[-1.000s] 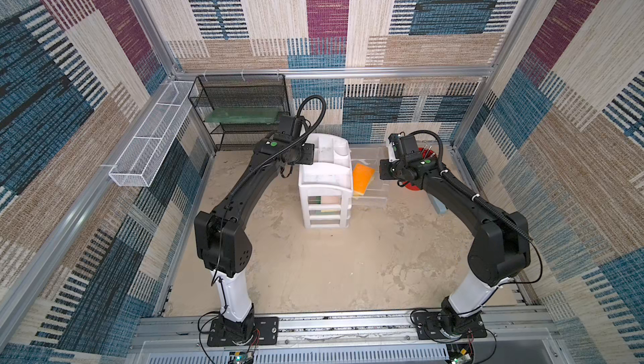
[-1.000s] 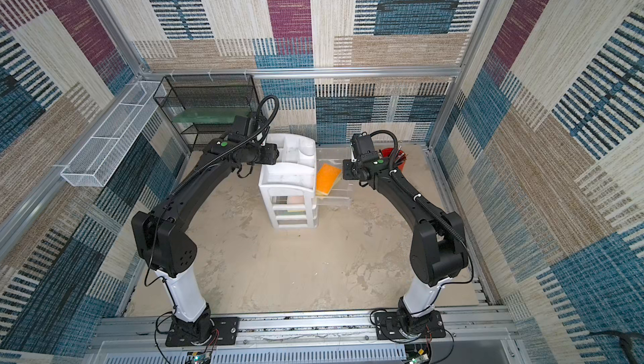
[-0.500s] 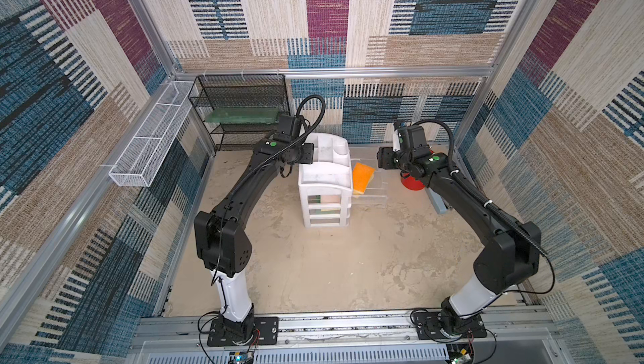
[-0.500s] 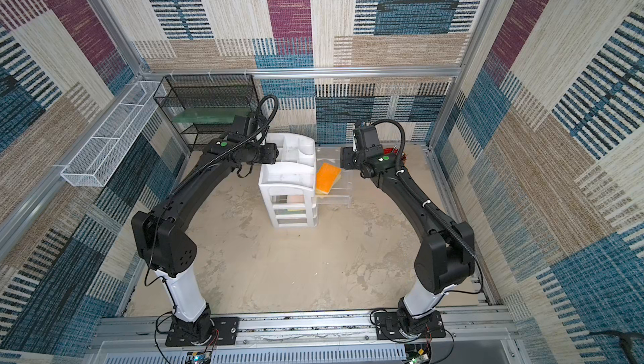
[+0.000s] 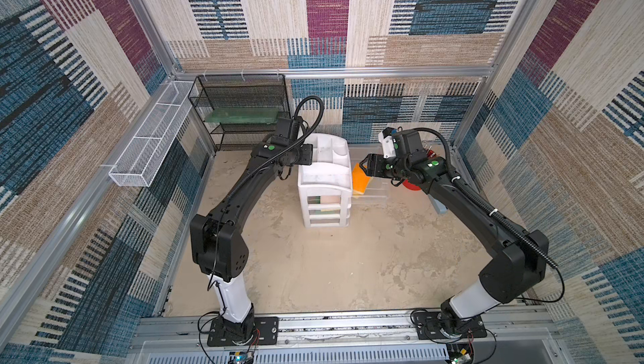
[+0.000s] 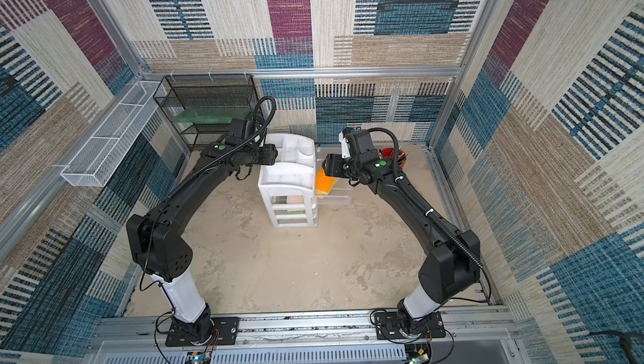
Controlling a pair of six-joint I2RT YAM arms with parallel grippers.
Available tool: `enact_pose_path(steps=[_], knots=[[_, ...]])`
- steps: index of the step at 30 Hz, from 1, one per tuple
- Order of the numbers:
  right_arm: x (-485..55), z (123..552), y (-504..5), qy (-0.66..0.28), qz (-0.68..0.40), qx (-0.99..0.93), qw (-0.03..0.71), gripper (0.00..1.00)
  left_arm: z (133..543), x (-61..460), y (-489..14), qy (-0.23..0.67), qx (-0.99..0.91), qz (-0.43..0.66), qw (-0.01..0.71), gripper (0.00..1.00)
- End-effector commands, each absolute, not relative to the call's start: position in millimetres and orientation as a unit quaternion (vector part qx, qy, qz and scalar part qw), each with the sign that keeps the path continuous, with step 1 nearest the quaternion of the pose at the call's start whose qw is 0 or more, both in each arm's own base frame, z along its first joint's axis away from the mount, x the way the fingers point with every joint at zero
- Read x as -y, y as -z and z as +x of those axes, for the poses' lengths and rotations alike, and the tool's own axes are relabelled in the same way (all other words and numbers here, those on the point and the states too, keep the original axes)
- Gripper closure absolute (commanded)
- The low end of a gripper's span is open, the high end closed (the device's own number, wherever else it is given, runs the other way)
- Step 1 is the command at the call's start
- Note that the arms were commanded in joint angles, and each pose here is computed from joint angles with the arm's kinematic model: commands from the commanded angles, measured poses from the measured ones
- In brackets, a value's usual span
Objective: Take the sponge out of the drawer
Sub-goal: Pick up the sponge from the drawer.
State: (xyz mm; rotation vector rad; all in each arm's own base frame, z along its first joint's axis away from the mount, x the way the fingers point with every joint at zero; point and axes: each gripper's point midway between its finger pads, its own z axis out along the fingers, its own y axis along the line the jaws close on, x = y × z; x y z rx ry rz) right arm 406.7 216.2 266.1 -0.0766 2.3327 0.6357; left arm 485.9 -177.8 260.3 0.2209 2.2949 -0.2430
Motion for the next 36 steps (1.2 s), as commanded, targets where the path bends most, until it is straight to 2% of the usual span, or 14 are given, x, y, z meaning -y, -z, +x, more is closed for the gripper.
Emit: enact_pose_path(steps=[1, 7, 13, 28, 32, 36], knots=[[-217.5, 399.7, -251.8, -0.249, 0.000, -0.916, 0.315, 0.30, 475.7, 165.9, -241.4, 0.066, -0.920, 0.101, 0.372, 0.41], [-218.1, 399.8, -232.5, -0.230, 0.038, -0.933, 0.275, 0.35, 470.3, 166.7, -245.8, 0.076, -0.914, 0.105, 0.384, 0.41], [-216.1, 397.0, -239.5, -0.213, 0.060, -0.932, 0.286, 0.35, 470.5, 167.9, -242.2, 0.079, -0.912, 0.106, 0.388, 0.40], [-217.9, 408.8, -211.1, -0.198, 0.091, -0.936, 0.275, 0.39, 470.9, 173.1, -243.2, 0.094, -0.906, 0.113, 0.398, 0.41], [-219.9, 413.8, -202.4, -0.195, 0.090, -0.938, 0.271, 0.44, 471.5, 172.5, -242.0, 0.092, -0.905, 0.114, 0.399, 0.41], [-223.5, 417.2, -196.1, -0.197, 0.088, -0.939, 0.268, 0.53, 473.4, 173.4, -239.9, 0.094, -0.905, 0.116, 0.399, 0.40]])
